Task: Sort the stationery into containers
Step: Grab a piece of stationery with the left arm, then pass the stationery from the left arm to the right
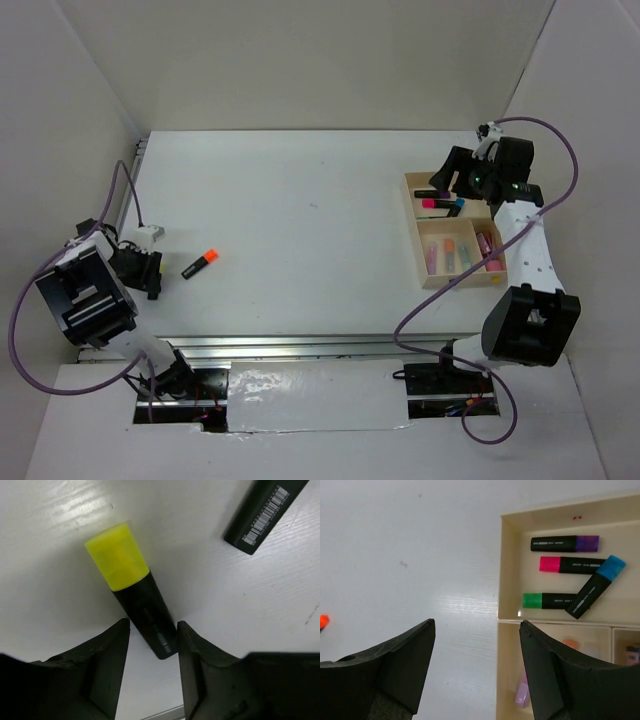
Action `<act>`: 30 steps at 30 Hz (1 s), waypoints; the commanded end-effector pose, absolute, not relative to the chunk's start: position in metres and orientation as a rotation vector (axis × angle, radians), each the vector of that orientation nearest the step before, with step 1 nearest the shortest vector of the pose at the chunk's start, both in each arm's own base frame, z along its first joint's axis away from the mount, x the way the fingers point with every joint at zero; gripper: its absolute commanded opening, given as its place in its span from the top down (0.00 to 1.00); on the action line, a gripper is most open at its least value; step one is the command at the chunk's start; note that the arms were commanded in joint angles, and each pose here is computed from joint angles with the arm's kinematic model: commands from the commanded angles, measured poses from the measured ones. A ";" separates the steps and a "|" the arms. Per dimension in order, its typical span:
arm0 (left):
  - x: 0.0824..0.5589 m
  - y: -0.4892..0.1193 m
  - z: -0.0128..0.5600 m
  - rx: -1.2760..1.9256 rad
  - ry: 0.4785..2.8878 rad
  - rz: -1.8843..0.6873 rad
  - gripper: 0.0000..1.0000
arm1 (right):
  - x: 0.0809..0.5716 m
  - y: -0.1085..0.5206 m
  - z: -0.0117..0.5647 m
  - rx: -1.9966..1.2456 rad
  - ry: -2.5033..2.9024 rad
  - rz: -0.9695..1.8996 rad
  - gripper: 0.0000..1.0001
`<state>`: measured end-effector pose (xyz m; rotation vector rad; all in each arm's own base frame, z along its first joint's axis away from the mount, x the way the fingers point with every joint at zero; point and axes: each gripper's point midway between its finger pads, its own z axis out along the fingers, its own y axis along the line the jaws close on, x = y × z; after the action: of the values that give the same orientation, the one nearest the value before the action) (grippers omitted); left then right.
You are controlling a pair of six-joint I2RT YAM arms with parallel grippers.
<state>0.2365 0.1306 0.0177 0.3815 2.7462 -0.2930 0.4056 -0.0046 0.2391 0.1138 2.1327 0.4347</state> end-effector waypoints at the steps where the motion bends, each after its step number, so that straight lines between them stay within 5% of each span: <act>1: 0.244 0.124 0.005 0.399 2.737 -0.253 0.46 | 0.396 0.018 0.267 0.045 2.044 0.496 0.25; 11: 0.288 0.056 0.043 0.527 2.589 -0.418 0.94 | 0.383 0.056 0.258 -0.026 2.055 0.577 0.27; 20: 0.342 -0.056 0.207 0.600 2.126 -0.683 1.00 | 0.365 0.121 0.278 -0.139 1.980 0.893 0.22; 30: 0.319 -0.222 0.307 0.740 1.837 -1.011 1.00 | 0.337 0.232 0.333 -0.417 1.848 1.197 0.18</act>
<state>0.3213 -0.1910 0.2743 0.8036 1.8908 -0.8633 0.3410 0.2015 0.2822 -0.2961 2.0054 1.1104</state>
